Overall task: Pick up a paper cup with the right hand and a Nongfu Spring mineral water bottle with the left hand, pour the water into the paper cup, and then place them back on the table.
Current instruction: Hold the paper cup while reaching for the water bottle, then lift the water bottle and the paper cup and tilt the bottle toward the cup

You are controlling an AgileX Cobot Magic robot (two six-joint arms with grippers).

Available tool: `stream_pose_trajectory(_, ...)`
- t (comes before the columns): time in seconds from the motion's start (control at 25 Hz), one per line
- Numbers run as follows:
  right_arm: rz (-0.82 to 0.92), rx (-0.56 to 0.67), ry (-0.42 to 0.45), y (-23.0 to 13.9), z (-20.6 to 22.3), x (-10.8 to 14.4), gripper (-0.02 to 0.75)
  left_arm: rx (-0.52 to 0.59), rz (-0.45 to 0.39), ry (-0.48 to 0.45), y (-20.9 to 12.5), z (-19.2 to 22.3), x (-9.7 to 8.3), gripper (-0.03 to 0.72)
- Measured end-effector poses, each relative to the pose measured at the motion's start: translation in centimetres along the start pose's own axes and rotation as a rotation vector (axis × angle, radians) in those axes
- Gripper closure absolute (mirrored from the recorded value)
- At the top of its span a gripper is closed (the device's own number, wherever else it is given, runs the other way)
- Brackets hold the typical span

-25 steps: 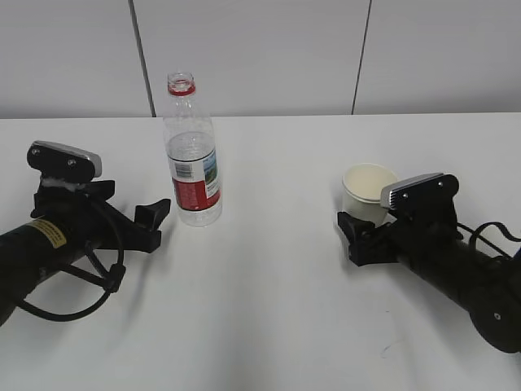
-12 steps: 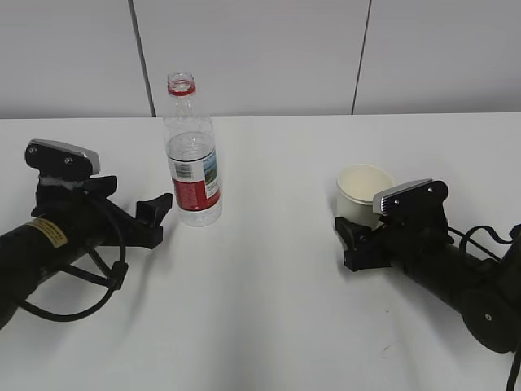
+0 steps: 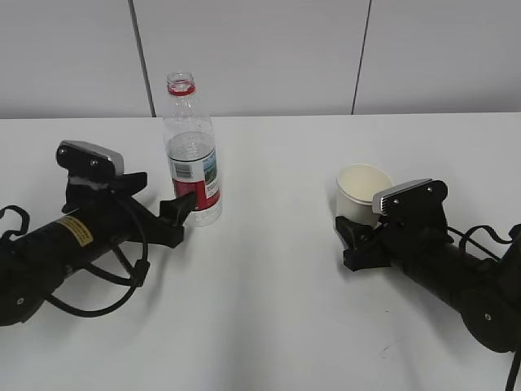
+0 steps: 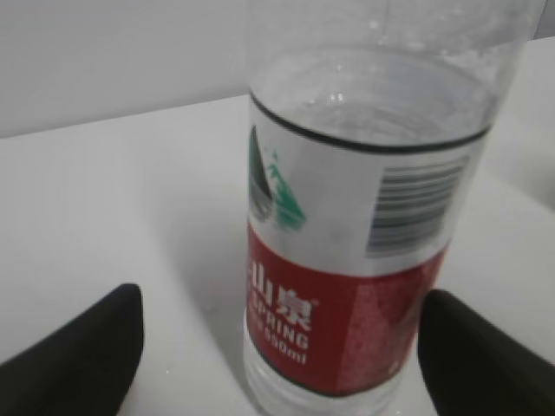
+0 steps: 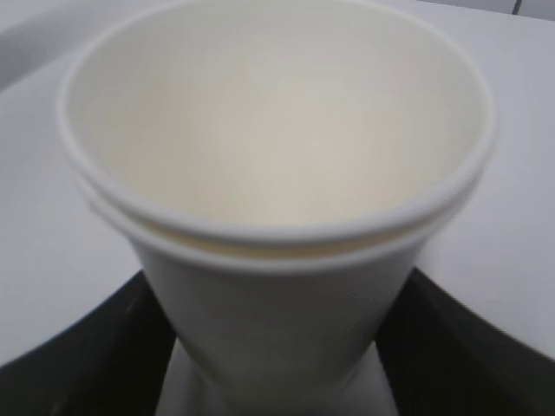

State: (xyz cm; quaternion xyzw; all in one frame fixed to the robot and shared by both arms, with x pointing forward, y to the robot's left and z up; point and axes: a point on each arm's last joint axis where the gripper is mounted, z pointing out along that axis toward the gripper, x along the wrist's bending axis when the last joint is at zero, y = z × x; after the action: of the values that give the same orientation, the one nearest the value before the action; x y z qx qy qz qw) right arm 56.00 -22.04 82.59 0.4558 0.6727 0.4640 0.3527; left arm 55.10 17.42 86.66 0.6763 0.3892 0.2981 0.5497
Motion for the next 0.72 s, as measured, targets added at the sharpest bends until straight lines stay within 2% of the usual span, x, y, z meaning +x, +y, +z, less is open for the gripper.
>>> stream_pose_trajectory(0.44,-0.003,-0.008,0.003,0.2,0.2,0.0,0.228,-0.035,-0.035,-0.092,0.2,3.4,-0.1,0.100)
stream_pose_trajectory(0.72,-0.019,-0.012,0.037,0.2,0.2,0.3,0.228,-0.046,-0.030,-0.096,0.4,4.9,0.2,0.102)
